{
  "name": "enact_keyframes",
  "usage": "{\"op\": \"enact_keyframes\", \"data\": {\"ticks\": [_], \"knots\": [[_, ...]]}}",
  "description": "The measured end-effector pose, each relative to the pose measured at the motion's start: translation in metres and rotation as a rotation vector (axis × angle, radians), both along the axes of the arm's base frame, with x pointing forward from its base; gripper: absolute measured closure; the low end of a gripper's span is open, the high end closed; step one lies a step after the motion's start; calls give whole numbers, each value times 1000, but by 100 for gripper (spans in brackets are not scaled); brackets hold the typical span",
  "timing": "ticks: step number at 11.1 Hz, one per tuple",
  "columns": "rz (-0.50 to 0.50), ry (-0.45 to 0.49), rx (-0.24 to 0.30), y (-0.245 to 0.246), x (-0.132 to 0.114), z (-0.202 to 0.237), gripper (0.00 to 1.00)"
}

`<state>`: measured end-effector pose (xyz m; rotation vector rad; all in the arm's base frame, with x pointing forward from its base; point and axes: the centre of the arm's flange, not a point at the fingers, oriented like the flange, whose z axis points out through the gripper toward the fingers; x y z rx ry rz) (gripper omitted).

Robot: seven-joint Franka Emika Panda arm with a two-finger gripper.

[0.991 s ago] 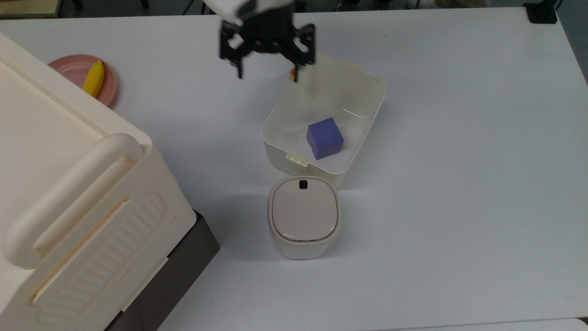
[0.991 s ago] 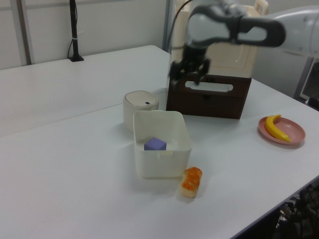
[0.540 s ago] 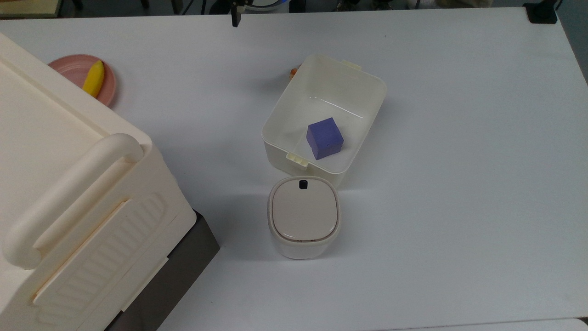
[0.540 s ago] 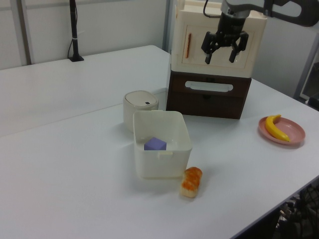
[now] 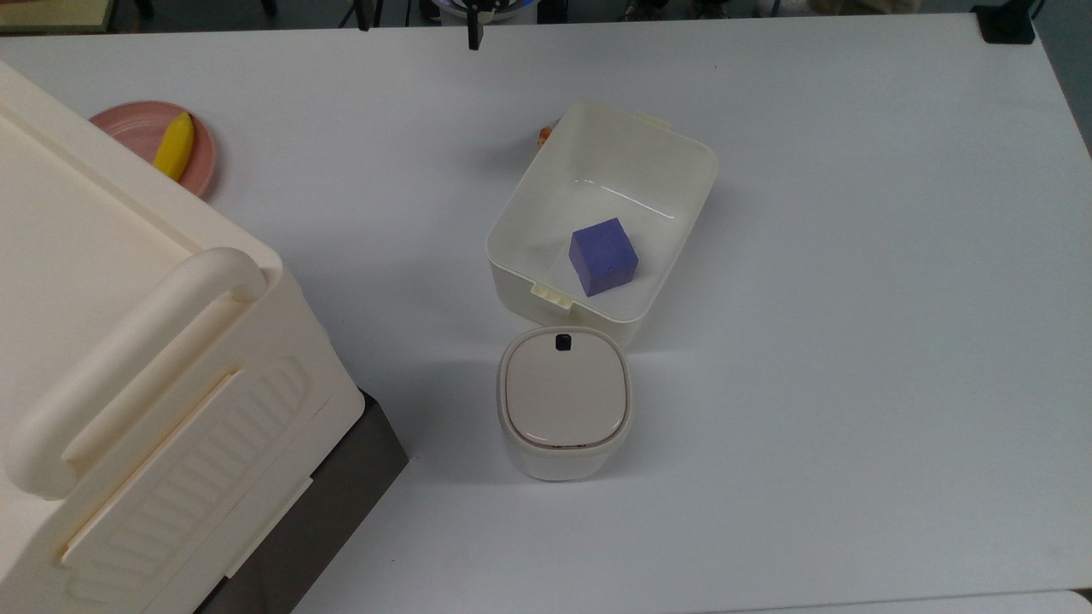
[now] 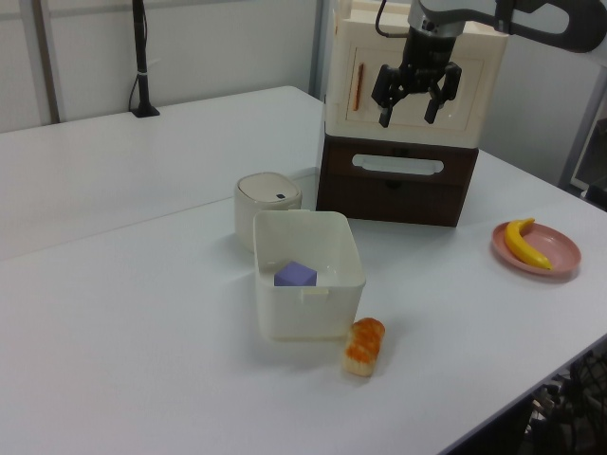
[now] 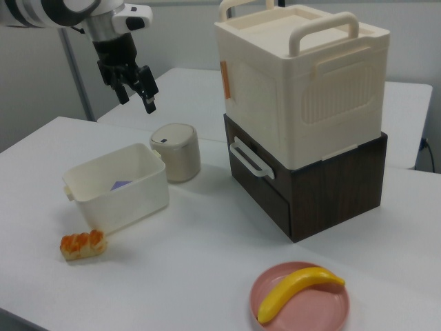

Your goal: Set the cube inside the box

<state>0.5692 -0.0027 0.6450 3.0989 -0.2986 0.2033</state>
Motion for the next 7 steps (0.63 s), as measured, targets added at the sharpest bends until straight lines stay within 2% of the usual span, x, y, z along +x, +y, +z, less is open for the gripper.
{"op": "enact_keyframes", "data": {"ticks": [7], "knots": [[13,2,-2,-2,0,-1,0]]}}
